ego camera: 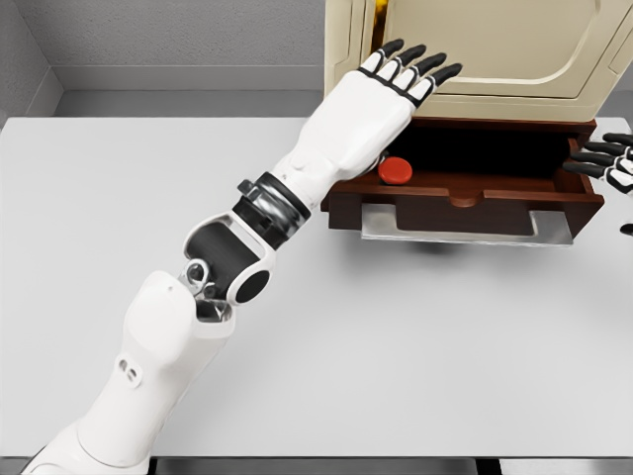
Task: Put the switch into the drawer with left arm, and close the drawer with right arm
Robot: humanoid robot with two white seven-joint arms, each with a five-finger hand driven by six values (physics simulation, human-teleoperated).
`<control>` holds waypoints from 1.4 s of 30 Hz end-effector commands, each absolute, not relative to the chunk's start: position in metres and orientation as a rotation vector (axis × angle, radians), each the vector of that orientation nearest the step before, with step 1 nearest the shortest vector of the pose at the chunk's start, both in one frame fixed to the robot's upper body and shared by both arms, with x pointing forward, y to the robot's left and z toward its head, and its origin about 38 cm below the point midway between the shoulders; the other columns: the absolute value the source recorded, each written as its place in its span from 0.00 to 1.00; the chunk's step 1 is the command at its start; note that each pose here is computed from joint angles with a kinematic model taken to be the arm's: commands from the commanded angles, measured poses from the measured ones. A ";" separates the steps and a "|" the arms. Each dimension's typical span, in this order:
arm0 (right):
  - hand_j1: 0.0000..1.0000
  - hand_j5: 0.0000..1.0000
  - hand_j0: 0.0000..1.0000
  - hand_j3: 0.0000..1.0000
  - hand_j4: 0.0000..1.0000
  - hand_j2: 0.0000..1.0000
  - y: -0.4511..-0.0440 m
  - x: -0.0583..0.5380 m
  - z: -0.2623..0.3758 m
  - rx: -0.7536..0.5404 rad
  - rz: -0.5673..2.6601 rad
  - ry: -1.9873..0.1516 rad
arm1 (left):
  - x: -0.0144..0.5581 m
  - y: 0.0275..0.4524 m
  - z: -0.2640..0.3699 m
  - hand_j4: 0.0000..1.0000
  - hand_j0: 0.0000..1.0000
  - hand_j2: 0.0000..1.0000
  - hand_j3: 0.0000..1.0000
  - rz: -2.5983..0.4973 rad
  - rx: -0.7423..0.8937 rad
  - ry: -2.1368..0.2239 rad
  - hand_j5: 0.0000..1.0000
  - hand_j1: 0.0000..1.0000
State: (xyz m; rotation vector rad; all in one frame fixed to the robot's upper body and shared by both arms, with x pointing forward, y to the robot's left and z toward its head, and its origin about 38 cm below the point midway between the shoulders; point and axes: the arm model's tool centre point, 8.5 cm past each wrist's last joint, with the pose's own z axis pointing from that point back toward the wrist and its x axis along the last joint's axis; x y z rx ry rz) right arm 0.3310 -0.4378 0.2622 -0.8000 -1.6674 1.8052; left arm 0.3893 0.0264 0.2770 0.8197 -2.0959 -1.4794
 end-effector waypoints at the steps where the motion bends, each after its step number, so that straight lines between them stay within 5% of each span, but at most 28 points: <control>1: 1.00 1.00 1.00 1.00 1.00 1.00 -0.439 0.331 0.265 -0.800 1.801 -1.670 | 0.391 0.027 0.275 1.00 1.00 1.00 1.00 -1.478 0.816 -2.086 1.00 1.00; 25: 1.00 1.00 1.00 1.00 1.00 1.00 -0.444 0.331 0.262 -0.800 1.801 -1.645 | 0.401 0.016 0.247 1.00 1.00 1.00 1.00 -1.598 0.778 -2.000 1.00 1.00; 42: 1.00 1.00 1.00 1.00 1.00 1.00 -0.446 0.331 0.261 -0.806 1.799 -1.637 | 0.380 0.008 0.288 1.00 1.00 1.00 1.00 -1.536 0.793 -2.159 1.00 1.00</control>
